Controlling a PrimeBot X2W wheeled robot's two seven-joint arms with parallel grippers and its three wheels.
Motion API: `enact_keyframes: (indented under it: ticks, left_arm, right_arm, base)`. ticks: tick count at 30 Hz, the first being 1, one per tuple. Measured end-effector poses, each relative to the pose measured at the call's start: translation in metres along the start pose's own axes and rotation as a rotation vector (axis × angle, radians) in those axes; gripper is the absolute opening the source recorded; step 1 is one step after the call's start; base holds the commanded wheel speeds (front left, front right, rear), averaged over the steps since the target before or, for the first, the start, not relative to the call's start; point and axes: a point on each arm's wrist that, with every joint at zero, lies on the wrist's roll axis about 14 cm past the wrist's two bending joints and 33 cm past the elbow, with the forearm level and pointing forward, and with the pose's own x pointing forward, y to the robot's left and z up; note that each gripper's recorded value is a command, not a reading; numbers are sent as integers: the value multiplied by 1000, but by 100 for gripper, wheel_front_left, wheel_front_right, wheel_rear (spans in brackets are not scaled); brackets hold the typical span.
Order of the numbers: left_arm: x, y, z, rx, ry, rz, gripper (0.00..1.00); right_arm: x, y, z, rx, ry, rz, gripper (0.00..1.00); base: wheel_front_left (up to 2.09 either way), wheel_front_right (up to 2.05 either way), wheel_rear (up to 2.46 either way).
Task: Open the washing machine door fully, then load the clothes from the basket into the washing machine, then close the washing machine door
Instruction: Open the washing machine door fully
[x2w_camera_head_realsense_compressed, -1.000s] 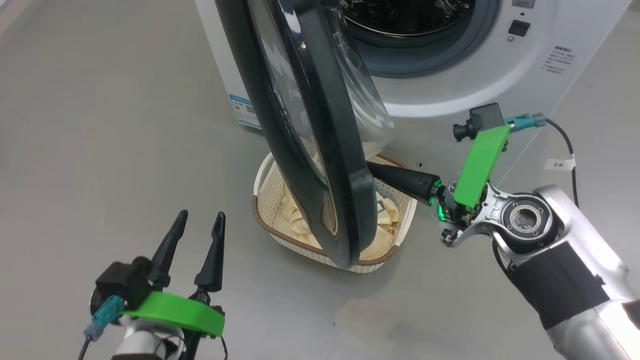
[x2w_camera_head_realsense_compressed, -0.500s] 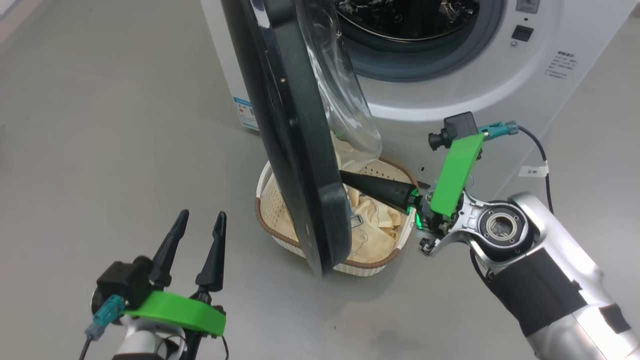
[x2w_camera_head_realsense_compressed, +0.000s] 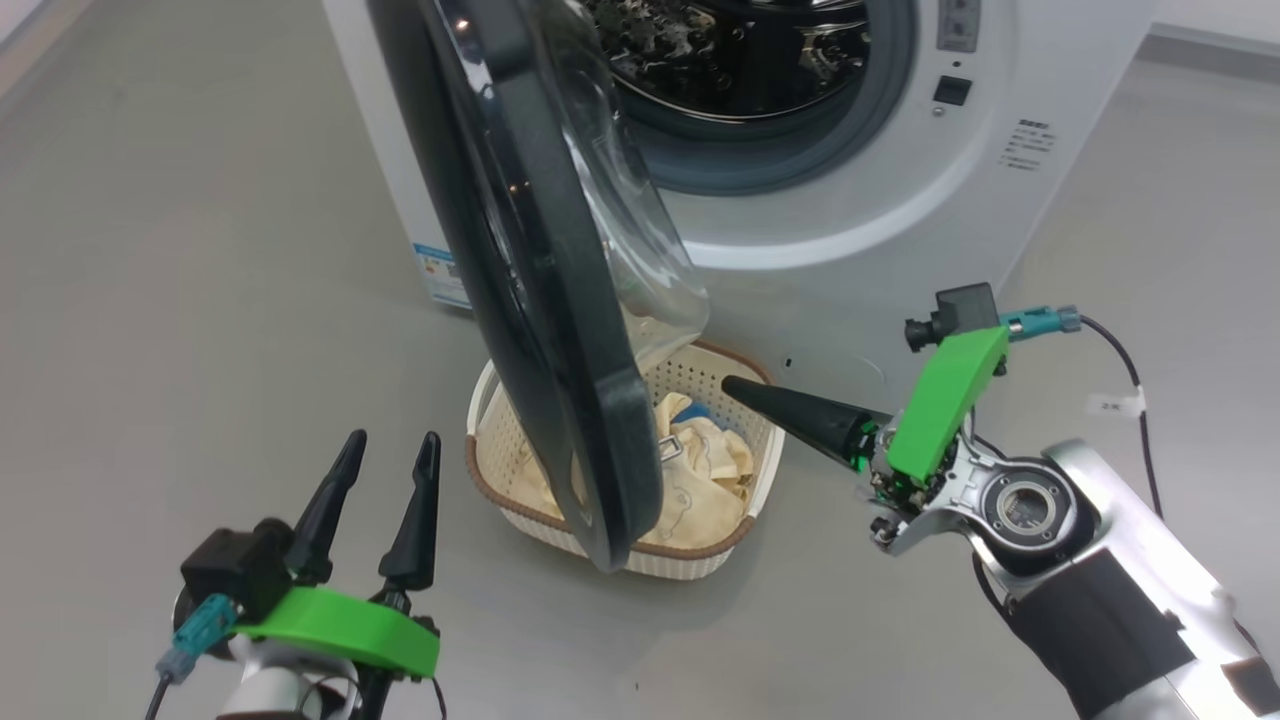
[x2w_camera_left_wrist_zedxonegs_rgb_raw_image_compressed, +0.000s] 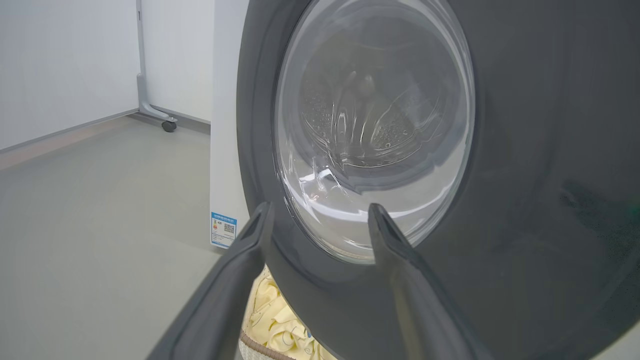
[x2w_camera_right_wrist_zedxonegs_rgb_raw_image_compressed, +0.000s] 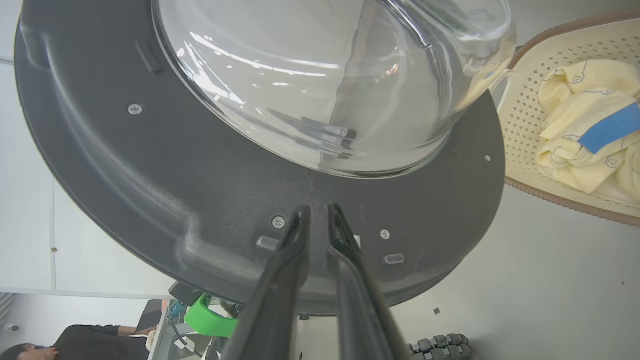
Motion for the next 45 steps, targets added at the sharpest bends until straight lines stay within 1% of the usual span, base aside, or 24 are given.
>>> enact_keyframes:
  ticks: [6,10,14,15,23,32,39,45]
  left_arm:
    - [-2,-6,-5,2,16,-28,100]
    - [-3,-9,-8,-3,24,-40,100]
    - [-1,-11,-9,-5,26,-49,100]
    - [-1,-11,-9,-5,26,-49,100]
    - [2,-16,-15,-9,41,-67,100]
    - [5,-17,-14,-7,40,-74,100]
    - [5,-16,-14,-10,38,-69,100]
    - [4,-13,-15,-9,38,-61,100]
  right_arm:
    - [-26,-15,8,-18,-97,-72,100]
    - [-47,-26,19,-34,-186,-123,100]
    - [-71,-38,30,-73,-274,-186,100]
    - [-71,-38,30,-73,-274,-186,100]
    - [-115,-61,43,-126,-422,-297,100]
    - [-156,-79,58,-265,-561,-415,100]
    - [-186,-92,64,-338,-680,-493,100]
    - [-201,-102,66,-429,-680,-561,100]
  base:
    - [0,0,0]
    - [0,0,0]
    - [0,0,0]
    - [0,0,0]
    - [0,0,0]
    - [0,0,0]
    - [0,0,0]
    - [0,0,0]
